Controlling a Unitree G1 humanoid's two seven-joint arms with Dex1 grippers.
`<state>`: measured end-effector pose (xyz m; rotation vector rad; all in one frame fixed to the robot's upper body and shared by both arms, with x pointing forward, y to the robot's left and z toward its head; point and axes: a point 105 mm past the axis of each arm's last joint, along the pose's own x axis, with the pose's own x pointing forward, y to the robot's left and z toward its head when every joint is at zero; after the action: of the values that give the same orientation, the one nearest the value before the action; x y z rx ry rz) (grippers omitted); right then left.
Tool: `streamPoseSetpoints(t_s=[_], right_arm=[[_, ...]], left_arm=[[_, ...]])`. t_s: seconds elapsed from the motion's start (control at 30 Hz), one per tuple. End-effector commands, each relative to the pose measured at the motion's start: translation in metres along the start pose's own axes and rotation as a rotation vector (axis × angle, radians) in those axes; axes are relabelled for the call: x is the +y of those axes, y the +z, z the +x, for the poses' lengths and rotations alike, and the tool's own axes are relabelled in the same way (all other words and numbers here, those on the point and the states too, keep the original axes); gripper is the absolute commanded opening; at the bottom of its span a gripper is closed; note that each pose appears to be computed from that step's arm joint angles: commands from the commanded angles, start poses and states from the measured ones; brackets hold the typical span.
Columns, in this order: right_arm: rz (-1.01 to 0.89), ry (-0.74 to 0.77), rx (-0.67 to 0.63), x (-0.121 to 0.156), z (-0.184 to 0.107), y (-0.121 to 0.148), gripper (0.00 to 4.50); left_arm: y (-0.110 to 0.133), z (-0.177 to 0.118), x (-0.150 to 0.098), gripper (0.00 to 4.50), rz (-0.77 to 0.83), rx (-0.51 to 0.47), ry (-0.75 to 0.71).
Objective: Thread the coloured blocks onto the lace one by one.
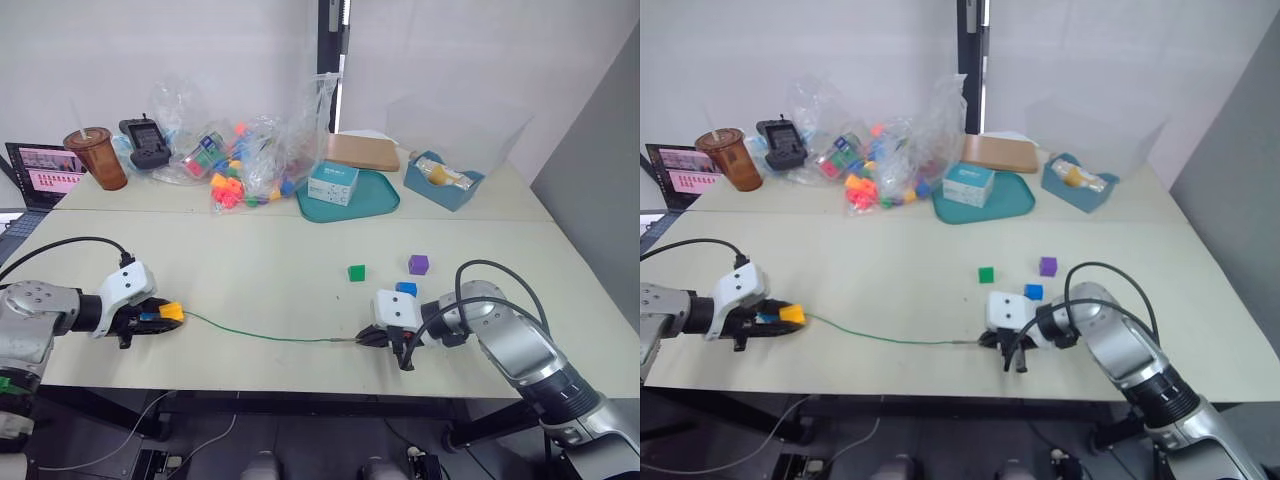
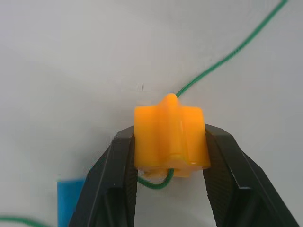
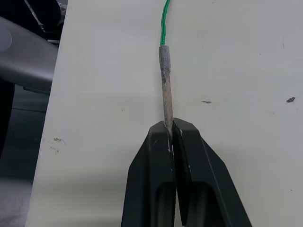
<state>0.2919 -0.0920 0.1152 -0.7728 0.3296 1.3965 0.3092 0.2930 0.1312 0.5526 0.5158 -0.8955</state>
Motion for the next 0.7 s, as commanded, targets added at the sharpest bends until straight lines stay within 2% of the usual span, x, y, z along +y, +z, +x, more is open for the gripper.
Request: streamPoseSetpoints(t_s=[0.03, 0.07, 0.13, 0.23, 0.33, 0.47, 0.57, 0.7], right_arm=[[-0.034, -0.010, -0.014, -0.004, -0.002, 0.008, 0.00], [-0.036, -0.009, -0.016, -0.005, -0.001, 0.010, 0.00], [-0.037, -0.009, -0.018, -0.005, 0.000, 0.011, 0.00], [-0.037, -0.003, -0.024, -0.003, 0.003, 0.013, 0.00], [-0.038, 0.000, -0.023, -0.002, 0.004, 0.013, 0.00], [-0.039, 0.005, -0.012, -0.001, 0.005, 0.012, 0.00], [-0.043, 0.010, -0.007, 0.001, 0.008, 0.012, 0.00], [-0.049, 0.018, -0.005, 0.002, 0.010, 0.013, 0.00]], left_arm=[[0.022, -0.007, 0.001, 3.01, 0.039, -0.047, 0.018], [0.029, -0.007, 0.000, 3.33, 0.049, -0.054, 0.009], [0.041, -0.006, -0.005, 3.33, 0.055, -0.072, -0.018], [0.053, 0.008, -0.032, 3.33, 0.057, -0.084, -0.146], [0.062, 0.026, -0.054, 3.33, 0.077, -0.117, -0.207], [0.091, 0.071, -0.096, 3.33, 0.112, -0.270, -0.294], [0.112, 0.101, -0.111, 3.33, 0.121, -0.363, -0.286], [0.116, 0.124, -0.123, 3.33, 0.104, -0.406, -0.300]])
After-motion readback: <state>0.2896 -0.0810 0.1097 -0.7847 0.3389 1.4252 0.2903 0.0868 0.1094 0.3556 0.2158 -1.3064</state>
